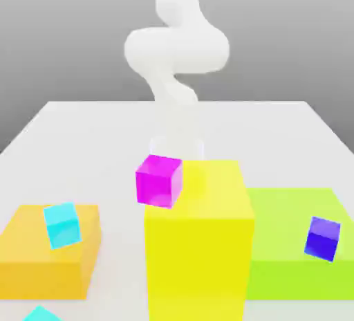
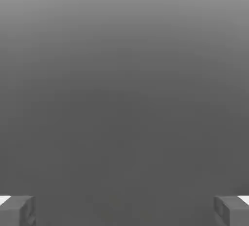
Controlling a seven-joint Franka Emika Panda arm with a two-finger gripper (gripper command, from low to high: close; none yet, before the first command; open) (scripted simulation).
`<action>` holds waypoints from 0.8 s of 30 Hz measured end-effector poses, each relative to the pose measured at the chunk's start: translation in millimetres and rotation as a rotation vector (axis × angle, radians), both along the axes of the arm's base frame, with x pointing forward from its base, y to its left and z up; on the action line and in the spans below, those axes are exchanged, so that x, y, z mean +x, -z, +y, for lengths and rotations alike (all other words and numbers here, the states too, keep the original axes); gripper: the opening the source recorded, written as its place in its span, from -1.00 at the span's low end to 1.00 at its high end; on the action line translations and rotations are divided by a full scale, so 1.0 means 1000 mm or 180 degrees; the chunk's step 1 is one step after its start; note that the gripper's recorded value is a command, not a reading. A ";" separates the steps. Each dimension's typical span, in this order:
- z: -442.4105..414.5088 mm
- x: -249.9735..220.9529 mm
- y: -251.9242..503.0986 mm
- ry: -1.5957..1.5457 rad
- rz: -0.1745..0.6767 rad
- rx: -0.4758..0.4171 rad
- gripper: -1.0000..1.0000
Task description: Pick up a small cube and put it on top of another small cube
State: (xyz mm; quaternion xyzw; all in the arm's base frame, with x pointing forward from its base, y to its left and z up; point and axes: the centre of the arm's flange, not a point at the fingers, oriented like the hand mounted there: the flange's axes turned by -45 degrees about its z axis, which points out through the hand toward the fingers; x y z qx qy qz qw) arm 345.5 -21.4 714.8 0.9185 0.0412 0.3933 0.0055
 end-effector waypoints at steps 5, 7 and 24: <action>-0.045 0.005 0.000 -0.0524 -0.0041 -0.0348 0.00; -0.062 0.010 0.004 -0.0724 -0.0045 -0.0484 0.00; -0.177 0.091 0.116 -0.2551 0.0133 -0.1637 0.00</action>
